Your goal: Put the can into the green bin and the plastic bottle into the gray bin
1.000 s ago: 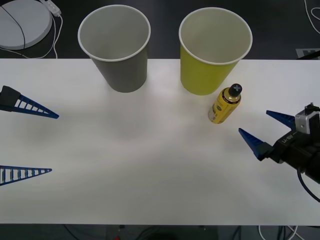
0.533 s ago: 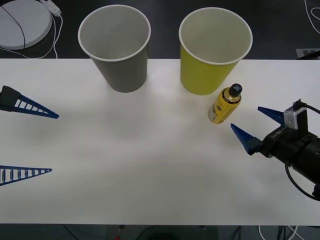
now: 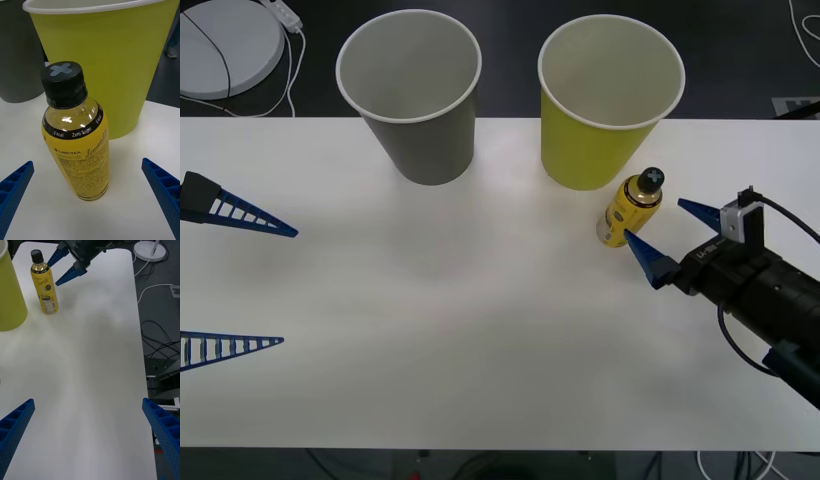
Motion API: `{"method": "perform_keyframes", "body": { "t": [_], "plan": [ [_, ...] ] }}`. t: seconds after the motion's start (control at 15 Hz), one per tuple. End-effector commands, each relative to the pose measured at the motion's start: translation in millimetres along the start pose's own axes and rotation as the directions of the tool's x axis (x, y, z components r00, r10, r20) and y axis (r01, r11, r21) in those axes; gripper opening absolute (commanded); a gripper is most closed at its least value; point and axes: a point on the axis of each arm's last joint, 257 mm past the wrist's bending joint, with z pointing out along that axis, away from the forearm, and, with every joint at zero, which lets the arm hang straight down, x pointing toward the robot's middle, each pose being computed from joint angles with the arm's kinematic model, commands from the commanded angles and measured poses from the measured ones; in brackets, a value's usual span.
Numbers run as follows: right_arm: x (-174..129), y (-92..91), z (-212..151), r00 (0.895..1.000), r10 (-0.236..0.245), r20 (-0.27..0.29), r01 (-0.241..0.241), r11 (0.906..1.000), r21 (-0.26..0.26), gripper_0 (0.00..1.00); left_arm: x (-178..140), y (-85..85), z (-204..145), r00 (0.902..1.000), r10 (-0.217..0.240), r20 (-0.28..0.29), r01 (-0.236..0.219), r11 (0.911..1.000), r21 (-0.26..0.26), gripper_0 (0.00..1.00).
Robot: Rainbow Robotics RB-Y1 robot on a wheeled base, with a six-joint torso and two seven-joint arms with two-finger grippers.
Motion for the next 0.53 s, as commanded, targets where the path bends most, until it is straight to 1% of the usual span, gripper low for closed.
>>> {"method": "perform_keyframes", "body": {
  "t": [0.07,0.53],
  "plan": [
    [1,5.6,8,1.0,-0.013,0.0,0.013,0.9999,-0.01,1.0,0,0.0,0,1.0,0.0,0.0,0.0,1.0,0.0,1.0],
    [-1,9.2,23,0.999,-0.04,0.006,0.04,0.999,-0.017,1.0,0,0.0,0,1.0,0.0,0.0,0.0,1.0,0.0,1.0]
  ]
}}
